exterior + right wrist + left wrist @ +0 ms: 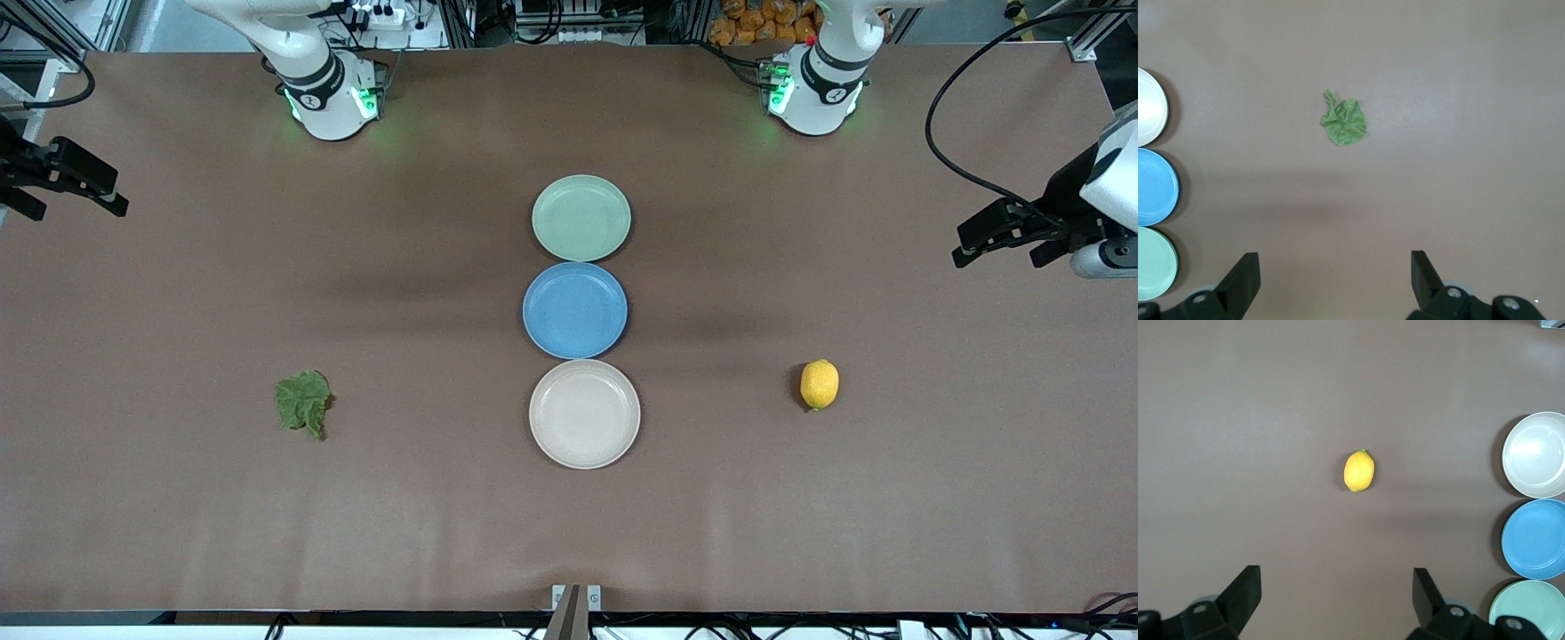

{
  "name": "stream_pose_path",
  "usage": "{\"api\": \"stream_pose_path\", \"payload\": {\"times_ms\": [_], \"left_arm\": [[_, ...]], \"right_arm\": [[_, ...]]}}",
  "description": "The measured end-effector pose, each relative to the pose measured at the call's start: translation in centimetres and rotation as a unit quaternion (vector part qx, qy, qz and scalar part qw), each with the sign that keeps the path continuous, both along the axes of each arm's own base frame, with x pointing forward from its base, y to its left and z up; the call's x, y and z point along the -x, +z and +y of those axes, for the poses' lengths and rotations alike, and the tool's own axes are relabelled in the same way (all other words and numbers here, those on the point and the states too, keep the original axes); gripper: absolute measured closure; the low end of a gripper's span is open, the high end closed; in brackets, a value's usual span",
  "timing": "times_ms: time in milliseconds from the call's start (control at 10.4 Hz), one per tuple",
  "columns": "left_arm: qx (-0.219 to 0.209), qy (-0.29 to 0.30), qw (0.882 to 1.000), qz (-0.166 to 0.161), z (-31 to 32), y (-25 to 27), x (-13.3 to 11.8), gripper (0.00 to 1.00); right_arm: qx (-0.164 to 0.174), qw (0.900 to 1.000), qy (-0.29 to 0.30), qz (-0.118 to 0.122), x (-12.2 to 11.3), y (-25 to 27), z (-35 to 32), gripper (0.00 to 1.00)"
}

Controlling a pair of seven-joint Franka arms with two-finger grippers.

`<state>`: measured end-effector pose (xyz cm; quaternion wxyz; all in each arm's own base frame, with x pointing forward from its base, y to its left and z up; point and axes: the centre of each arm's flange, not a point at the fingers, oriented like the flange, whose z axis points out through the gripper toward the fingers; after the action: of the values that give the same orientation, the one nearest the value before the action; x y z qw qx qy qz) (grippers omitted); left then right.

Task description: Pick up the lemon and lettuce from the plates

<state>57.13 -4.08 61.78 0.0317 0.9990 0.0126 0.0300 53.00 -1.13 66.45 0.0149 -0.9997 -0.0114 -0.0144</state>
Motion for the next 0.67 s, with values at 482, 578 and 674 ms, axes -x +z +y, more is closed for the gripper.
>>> {"api": "stream_pose_path", "payload": {"times_ms": [482,578,674], "left_arm": [[0.0,0.007,1.0,0.012,0.8,-1.3,-0.7,0.0],[0.0,0.007,1.0,0.012,0.8,-1.4,-0.7,0.0],[0.0,0.007,1.0,0.012,0.8,-1.4,-0.7,0.0]], "right_arm": [[0.0,1.0,0.001,0.001,0.1,0.2,0.0,0.0],[0.0,1.0,0.001,0.001,0.1,0.2,0.0,0.0],[0.0,1.0,0.001,0.001,0.1,0.3,0.0,0.0]]}}
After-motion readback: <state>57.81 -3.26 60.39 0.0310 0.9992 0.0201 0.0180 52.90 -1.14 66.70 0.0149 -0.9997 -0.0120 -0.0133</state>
